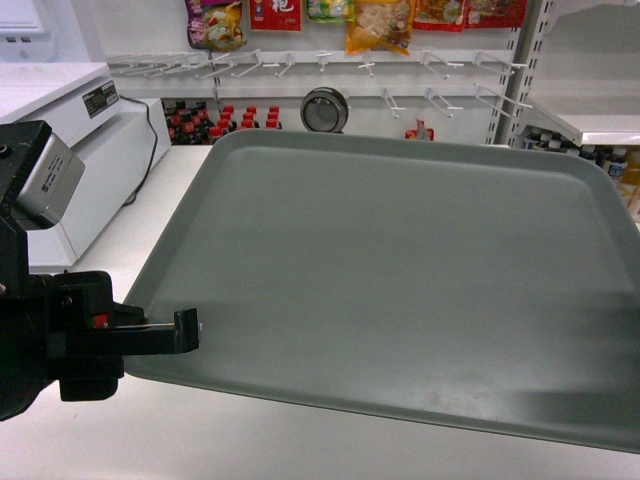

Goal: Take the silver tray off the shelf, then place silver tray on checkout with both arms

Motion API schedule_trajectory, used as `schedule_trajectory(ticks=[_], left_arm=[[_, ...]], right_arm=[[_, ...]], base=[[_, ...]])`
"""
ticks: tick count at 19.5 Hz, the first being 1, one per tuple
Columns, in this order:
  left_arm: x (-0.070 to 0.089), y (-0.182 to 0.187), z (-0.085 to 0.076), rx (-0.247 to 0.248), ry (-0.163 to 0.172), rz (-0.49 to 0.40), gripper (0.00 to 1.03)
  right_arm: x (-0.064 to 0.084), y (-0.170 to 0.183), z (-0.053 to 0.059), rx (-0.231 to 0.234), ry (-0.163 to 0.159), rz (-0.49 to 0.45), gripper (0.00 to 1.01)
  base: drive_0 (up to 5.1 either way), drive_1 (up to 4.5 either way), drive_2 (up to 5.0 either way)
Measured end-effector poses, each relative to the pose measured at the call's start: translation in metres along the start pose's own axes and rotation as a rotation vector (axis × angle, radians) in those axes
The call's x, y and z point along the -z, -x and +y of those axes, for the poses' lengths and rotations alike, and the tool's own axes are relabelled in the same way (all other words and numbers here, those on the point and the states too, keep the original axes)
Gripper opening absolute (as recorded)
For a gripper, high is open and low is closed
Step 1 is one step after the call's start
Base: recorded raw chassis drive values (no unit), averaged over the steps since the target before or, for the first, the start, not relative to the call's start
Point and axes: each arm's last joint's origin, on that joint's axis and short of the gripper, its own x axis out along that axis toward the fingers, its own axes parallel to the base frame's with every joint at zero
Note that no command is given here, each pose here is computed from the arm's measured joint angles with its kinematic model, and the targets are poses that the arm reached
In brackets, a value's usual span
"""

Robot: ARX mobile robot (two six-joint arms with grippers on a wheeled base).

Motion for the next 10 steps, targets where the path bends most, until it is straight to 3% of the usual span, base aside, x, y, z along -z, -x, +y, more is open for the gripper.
schedule_trajectory(ticks=[8, 10], left_arm=[[0.0005, -0.0005, 0.0, 0.0, -0.001, 0.003, 0.03], [0.0005, -0.0005, 0.0, 0.0, -0.001, 0.003, 0.03]], right_arm=[[0.0003, -0.0005, -0.0002, 0.002, 0.0, 0.003, 0.02], [0.0004, -0.0005, -0.0002, 0.002, 0.0, 0.004, 0.02]], base=[[-5.0, 2.4, 2.4], [0.0, 0.0, 0.0]])
